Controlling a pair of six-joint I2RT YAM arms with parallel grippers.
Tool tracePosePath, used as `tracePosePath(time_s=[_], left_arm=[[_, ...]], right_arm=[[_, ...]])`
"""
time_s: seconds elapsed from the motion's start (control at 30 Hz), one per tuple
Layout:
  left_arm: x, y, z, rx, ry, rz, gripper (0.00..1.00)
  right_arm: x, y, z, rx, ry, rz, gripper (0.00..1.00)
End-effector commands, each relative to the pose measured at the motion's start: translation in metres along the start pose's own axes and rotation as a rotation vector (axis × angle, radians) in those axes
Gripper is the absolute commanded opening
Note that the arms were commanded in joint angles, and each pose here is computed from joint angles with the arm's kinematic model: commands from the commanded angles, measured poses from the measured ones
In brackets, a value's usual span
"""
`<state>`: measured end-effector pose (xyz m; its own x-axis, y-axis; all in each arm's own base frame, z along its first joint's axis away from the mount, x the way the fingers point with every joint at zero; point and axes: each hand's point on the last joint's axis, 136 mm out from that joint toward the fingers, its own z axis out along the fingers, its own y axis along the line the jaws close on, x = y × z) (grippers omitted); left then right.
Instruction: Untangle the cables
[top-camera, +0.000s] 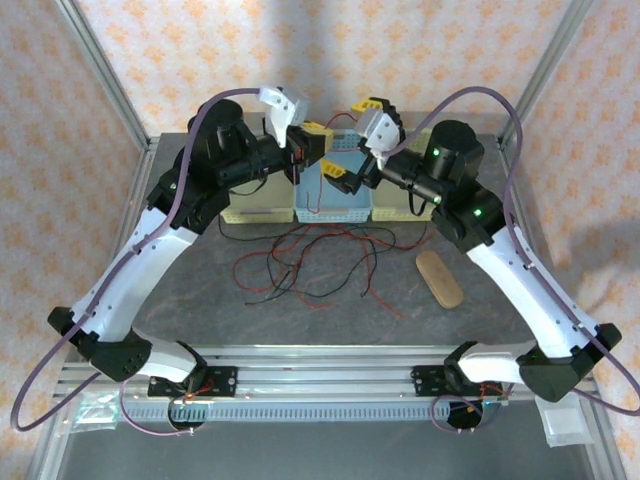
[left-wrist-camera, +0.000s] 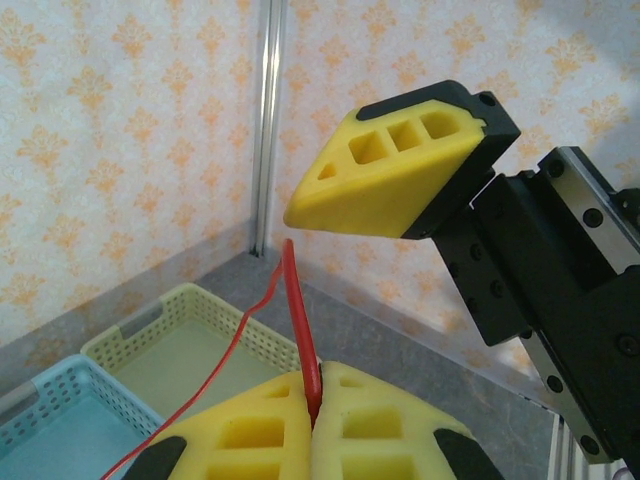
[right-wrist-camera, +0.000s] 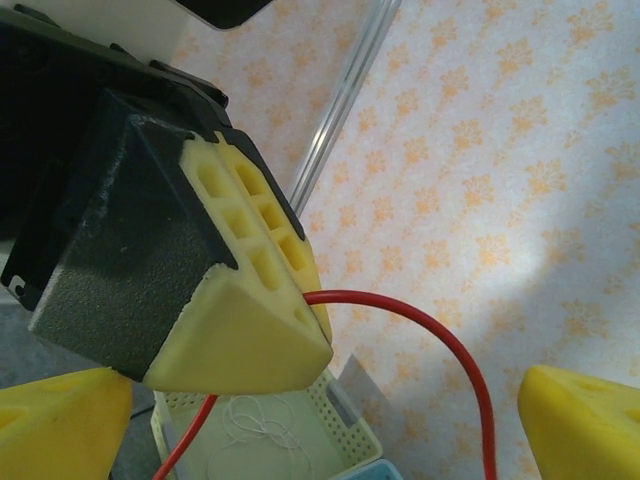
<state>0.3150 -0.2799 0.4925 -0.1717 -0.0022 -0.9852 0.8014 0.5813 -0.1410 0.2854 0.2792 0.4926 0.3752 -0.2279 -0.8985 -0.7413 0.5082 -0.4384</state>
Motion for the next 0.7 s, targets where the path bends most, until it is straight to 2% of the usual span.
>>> tracePosePath(time_s=[0.0, 0.13, 0.27, 0.5, 0.67], left_arm=[[-0.012, -0.020, -0.008, 0.071, -0.059, 0.015, 0.00], [-0.014, -0.019, -0.010, 0.060, -0.081, 0.012, 0.00], [-0.015, -0.020, -0.012, 0.062, -0.094, 0.011, 0.00], [-0.018, -0.021, -0.015, 0.061, -0.130, -0.007, 0.00], [-0.020, -0.019, -0.019, 0.047, -0.142, -0.011, 0.00]], right_arm=[[0.001, 0.009, 0.006, 0.005, -0.020, 0.029, 1.00], [0.009, 0.004, 0.006, 0.090, -0.012, 0.050, 1.00], [0.013, -0.009, 0.005, 0.179, -0.021, 0.088, 0.96], [0.008, -0.015, -0.003, 0.245, -0.136, 0.213, 0.86], [0.017, -0.016, -0.002, 0.269, -0.149, 0.282, 0.73]])
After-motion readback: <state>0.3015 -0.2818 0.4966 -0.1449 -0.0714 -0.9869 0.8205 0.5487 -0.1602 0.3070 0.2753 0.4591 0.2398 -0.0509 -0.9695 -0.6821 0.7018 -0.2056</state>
